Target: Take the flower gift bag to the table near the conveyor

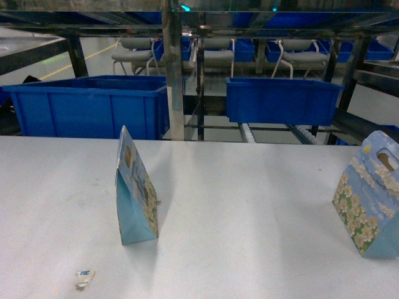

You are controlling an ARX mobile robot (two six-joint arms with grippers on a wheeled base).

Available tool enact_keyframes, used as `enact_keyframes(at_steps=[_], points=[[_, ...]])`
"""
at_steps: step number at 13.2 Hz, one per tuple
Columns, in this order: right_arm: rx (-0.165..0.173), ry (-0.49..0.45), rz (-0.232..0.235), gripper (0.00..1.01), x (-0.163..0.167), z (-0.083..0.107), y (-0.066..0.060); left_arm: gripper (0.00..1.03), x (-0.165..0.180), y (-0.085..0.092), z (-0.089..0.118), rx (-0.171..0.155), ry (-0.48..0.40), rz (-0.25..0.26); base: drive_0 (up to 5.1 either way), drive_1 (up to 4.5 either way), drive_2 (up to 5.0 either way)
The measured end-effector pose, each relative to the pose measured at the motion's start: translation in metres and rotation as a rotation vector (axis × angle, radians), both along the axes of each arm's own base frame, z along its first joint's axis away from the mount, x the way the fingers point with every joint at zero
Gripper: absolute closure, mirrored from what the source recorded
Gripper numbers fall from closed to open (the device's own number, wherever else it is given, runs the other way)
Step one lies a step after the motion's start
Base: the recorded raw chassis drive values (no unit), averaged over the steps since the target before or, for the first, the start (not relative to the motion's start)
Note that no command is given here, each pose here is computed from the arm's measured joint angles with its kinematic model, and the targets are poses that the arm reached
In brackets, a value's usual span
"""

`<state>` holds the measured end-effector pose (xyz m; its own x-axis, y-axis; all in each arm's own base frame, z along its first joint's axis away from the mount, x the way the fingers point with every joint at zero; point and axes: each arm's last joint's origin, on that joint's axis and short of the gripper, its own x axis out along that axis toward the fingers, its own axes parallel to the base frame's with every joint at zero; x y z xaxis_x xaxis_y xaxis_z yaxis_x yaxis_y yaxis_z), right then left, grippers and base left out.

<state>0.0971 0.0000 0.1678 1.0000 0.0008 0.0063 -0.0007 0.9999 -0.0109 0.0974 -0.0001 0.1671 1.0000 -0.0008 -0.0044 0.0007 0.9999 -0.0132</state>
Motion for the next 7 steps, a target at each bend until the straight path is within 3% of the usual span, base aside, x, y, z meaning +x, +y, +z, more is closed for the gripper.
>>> enact_keyframes(at_steps=[6, 7], points=[[0.0, 0.001, 0.0, 0.99, 0.0, -0.0001, 0.0, 1.01, 0.0, 0.0, 0.0004, 0.0, -0.005, 0.0, 0.0, 0.0, 0.0], [0.0, 0.001, 0.0, 0.94, 0.0, -0.0001, 0.0, 0.97, 0.0, 0.0, 0.0004, 0.0, -0.005, 0.0, 0.0, 0.0, 0.0]])
